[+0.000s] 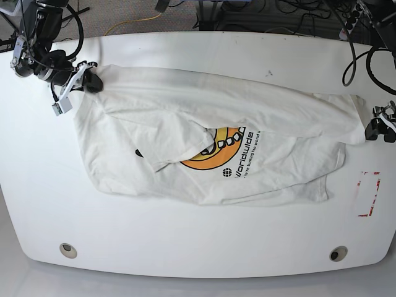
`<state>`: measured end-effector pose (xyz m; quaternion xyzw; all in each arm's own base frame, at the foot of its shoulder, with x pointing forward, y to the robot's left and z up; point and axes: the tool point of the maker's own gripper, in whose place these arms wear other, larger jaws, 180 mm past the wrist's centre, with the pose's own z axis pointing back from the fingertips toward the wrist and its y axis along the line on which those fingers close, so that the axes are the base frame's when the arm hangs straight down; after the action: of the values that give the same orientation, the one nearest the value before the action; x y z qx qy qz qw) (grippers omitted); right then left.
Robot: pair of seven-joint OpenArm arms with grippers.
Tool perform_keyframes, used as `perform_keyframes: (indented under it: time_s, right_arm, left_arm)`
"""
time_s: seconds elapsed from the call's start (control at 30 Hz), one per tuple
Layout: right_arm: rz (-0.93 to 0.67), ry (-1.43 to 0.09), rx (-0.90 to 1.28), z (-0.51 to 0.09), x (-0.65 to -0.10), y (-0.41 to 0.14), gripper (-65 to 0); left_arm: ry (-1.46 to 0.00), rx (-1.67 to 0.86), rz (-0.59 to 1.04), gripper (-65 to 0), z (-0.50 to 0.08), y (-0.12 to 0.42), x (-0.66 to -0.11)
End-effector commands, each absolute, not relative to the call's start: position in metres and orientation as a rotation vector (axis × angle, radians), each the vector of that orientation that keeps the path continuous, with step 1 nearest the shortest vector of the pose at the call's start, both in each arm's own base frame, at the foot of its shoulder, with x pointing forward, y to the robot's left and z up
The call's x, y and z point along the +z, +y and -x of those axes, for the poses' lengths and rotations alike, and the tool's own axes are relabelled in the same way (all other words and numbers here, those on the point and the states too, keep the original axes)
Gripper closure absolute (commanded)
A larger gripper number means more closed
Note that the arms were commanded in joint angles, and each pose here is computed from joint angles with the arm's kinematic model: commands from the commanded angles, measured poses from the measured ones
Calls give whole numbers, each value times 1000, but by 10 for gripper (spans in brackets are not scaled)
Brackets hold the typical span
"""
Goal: Fold the T-shirt properly
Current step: 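Adjust the held edge, drawing the grippers apart to smooth the shirt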
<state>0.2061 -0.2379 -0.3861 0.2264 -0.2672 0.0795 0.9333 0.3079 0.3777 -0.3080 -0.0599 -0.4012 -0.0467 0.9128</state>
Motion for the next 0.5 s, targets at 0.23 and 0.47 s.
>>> perform_keyframes:
  time_s: [0.23, 0.47]
  right_arm:
    - [-453, -585, 180, -212, -375, -243, -60]
    - [-435, -603, 161, -213, -371, -252, -176]
  left_arm:
    - [-949, -174, 77, -399, -355, 366, -268]
    - [-877, -197, 56, -399, -340, 364, -289]
